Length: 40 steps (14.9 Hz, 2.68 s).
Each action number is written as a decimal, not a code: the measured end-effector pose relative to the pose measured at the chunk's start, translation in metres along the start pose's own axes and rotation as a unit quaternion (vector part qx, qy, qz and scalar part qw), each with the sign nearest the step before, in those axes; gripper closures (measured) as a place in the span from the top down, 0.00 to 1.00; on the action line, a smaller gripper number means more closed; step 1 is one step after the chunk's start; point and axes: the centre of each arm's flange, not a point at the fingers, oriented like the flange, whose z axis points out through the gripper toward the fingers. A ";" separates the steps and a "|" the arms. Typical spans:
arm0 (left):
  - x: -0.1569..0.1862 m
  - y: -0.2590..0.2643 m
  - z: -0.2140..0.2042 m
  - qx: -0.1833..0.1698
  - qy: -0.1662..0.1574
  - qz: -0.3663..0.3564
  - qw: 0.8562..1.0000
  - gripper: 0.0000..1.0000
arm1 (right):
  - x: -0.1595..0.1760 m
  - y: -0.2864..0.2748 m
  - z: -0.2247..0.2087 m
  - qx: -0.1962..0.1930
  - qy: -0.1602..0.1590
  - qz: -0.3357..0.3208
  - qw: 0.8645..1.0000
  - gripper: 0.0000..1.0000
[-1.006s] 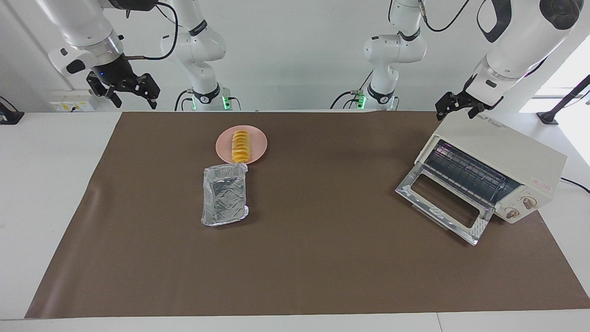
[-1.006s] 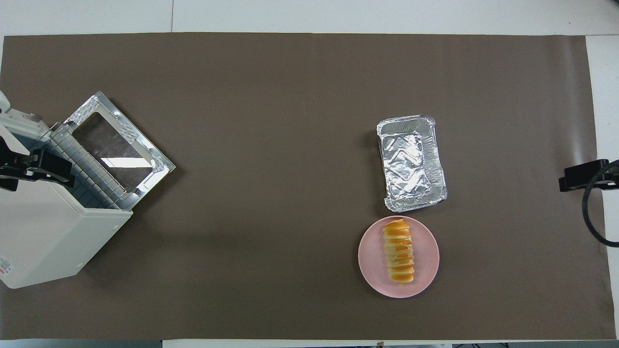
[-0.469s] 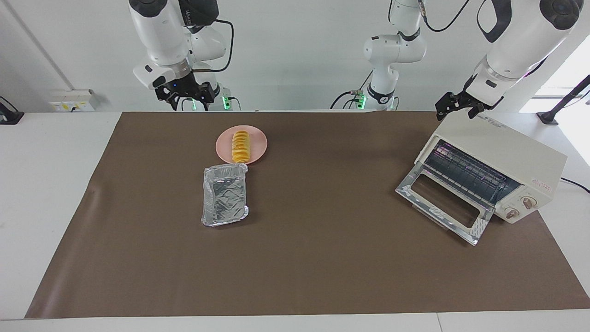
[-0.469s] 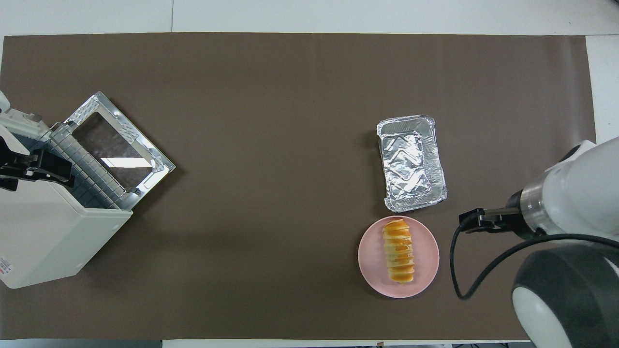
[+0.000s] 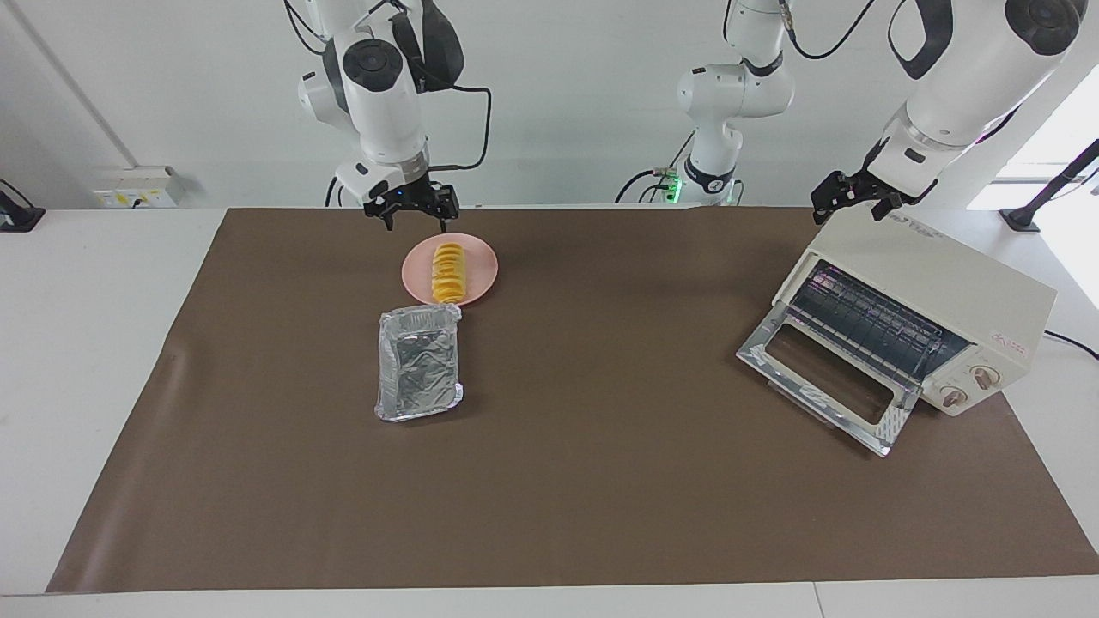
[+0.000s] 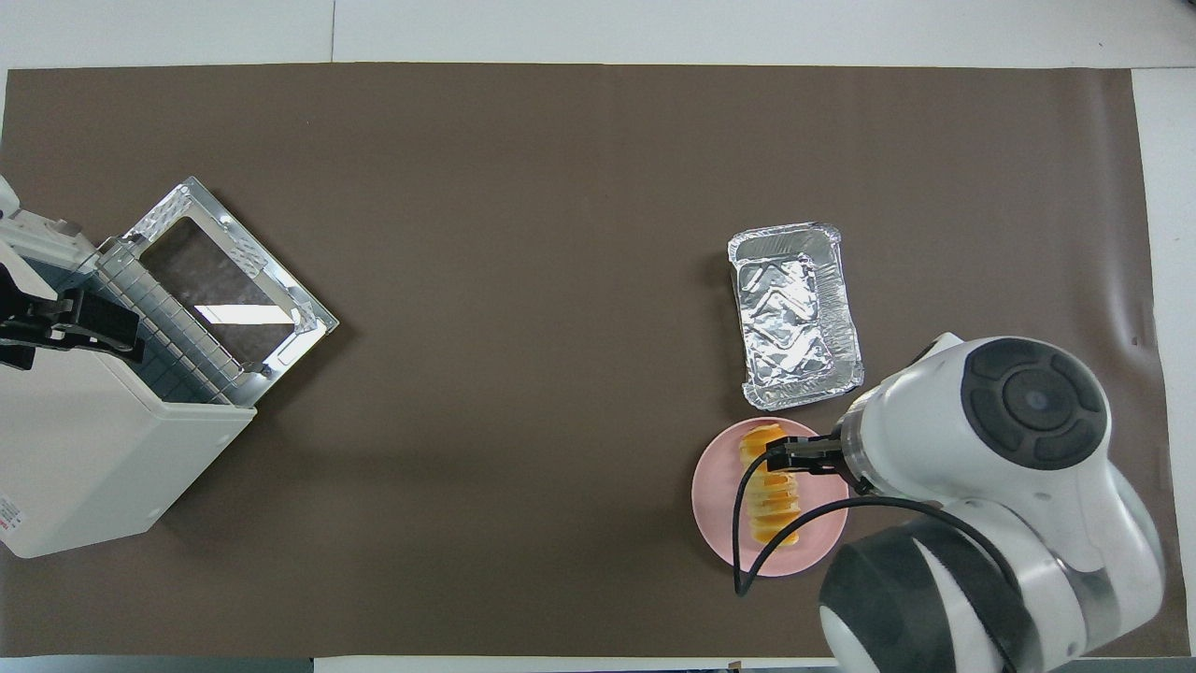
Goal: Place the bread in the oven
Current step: 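Lower the right gripper onto the bread roll on the pink plate and grasp, then lift the bread roll off the plate with the right gripper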
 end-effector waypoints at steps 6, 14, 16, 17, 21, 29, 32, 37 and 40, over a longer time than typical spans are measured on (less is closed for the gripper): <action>0.000 0.000 0.000 0.000 0.000 0.000 1.000 1.00 | -0.017 -0.011 0.085 0.009 -0.006 0.001 1.000 1.00; 0.000 0.000 0.000 0.000 0.000 0.000 1.000 1.00 | -0.042 -0.023 0.139 0.013 0.018 -0.034 0.999 1.00; 0.000 0.000 0.000 0.000 0.000 0.000 1.000 1.00 | -0.038 -0.017 0.143 0.014 0.018 -0.045 0.999 1.00; 0.000 0.000 0.000 0.000 0.000 0.000 1.000 1.00 | -0.035 -0.013 0.145 0.015 0.019 -0.046 0.999 1.00; 0.000 0.000 0.000 0.000 0.000 0.000 1.000 1.00 | -0.029 -0.010 0.157 0.020 0.030 -0.043 0.998 1.00; 0.000 0.000 0.000 0.000 0.000 0.000 1.000 1.00 | -0.029 -0.016 0.170 0.018 0.029 -0.048 0.998 0.63; 0.000 0.000 0.000 0.000 0.000 0.000 1.000 1.00 | -0.028 -0.017 0.167 0.019 0.032 -0.047 0.998 0.36; 0.000 0.000 0.000 0.000 0.000 0.000 1.000 1.00 | -0.011 -0.029 0.122 0.012 0.008 -0.049 0.999 0.22; 0.000 0.000 0.000 0.000 0.000 0.000 1.000 1.00 | 0.008 -0.029 0.065 0.016 0.004 -0.040 0.999 0.15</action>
